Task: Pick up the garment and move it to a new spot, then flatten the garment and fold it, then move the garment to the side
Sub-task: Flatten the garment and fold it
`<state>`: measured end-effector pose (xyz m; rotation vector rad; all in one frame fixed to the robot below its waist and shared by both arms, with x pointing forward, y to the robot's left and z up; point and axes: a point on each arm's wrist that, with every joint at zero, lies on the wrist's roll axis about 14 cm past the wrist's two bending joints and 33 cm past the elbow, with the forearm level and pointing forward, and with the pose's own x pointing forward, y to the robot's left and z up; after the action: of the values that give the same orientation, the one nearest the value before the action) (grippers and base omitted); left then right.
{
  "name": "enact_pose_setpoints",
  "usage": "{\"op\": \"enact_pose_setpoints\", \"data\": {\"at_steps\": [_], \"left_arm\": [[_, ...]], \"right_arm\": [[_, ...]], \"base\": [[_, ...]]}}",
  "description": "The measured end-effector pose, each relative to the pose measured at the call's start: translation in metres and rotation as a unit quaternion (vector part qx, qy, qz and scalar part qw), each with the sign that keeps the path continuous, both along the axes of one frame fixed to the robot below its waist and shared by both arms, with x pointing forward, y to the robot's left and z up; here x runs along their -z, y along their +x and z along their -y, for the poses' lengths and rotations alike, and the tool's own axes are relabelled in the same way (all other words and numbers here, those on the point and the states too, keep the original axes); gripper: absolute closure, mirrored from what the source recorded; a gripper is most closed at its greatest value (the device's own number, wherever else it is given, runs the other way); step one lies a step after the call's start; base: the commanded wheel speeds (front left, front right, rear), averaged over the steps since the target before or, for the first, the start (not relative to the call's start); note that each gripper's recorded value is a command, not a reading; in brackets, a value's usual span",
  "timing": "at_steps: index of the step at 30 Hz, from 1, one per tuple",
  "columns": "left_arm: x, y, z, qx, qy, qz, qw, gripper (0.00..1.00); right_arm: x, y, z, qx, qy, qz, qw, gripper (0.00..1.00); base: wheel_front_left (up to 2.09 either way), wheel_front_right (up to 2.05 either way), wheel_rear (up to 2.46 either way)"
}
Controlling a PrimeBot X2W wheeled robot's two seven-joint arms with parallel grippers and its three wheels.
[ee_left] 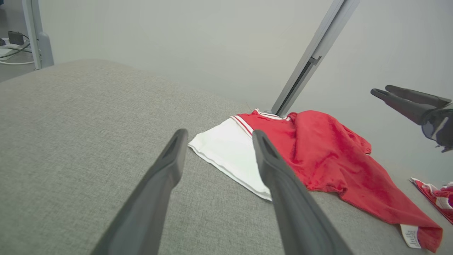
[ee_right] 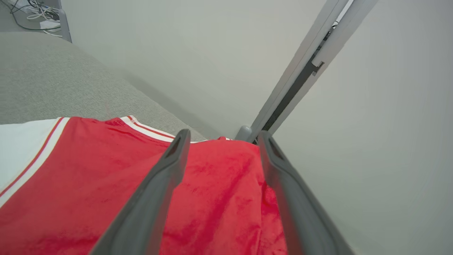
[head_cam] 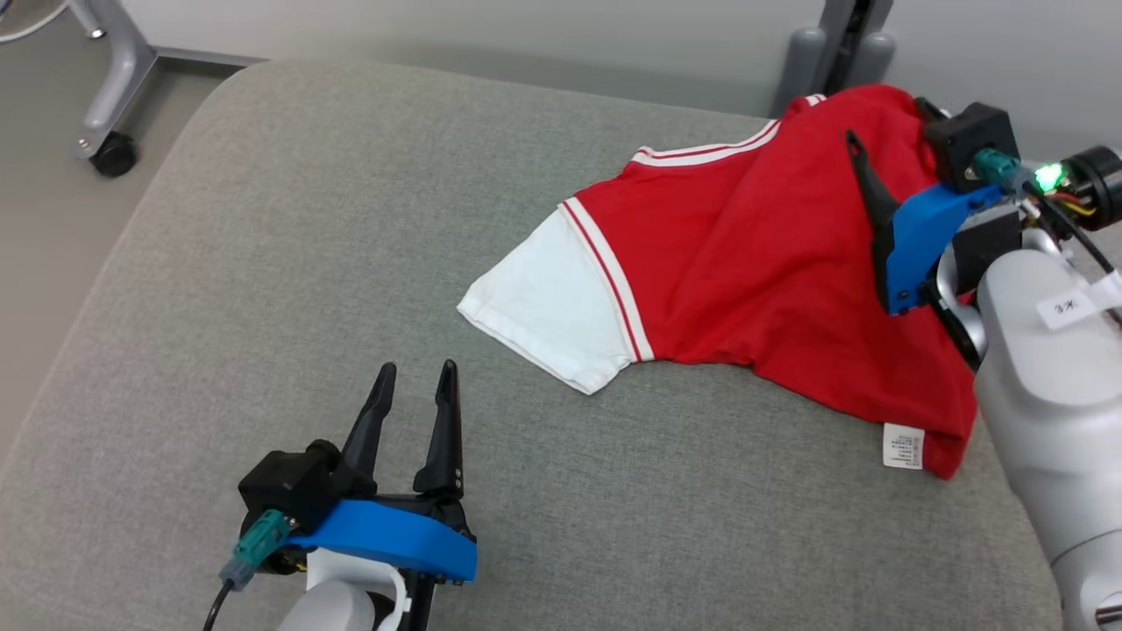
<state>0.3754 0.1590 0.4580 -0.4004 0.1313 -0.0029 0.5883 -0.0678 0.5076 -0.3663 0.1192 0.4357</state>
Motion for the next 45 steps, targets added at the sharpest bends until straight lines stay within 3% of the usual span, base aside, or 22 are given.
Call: {"op": "enact_pose_setpoints", "data": {"at_steps": [9, 18, 24, 27, 45], "left_arm": [[-0.019, 0.014, 0.004, 0.022, 0.013, 0.033, 0.999, 0.0], [-0.017, -0.004, 0.002, 0.026, 0.021, 0.032, 0.999, 0.0], [-0.01, -0.024, 0.005, 0.03, 0.024, 0.023, 0.999, 0.0], [-0.01, -0.029, 0.005, 0.032, 0.029, 0.024, 0.999, 0.0], [-0.009, -0.033, 0.012, 0.039, 0.027, 0.024, 0.999, 0.0]], "right_arm": [[0.003, -0.06, 0.036, 0.061, 0.117, 0.03, 0.991, 0.0], [0.011, -0.14, 0.075, 0.129, 0.163, 0.05, 0.977, 0.0], [0.016, -0.189, 0.092, 0.159, 0.223, 0.048, 0.96, 0.0], [0.02, -0.206, 0.092, 0.16, 0.231, 0.044, 0.959, 0.0], [0.024, -0.226, 0.079, 0.146, 0.243, 0.02, 0.959, 0.0]], "base": [[0.0, 0.0, 0.0], [0.0, 0.0, 0.0], [0.0, 0.0, 0.0], [0.0, 0.0, 0.0], [0.0, 0.0, 0.0]]}}
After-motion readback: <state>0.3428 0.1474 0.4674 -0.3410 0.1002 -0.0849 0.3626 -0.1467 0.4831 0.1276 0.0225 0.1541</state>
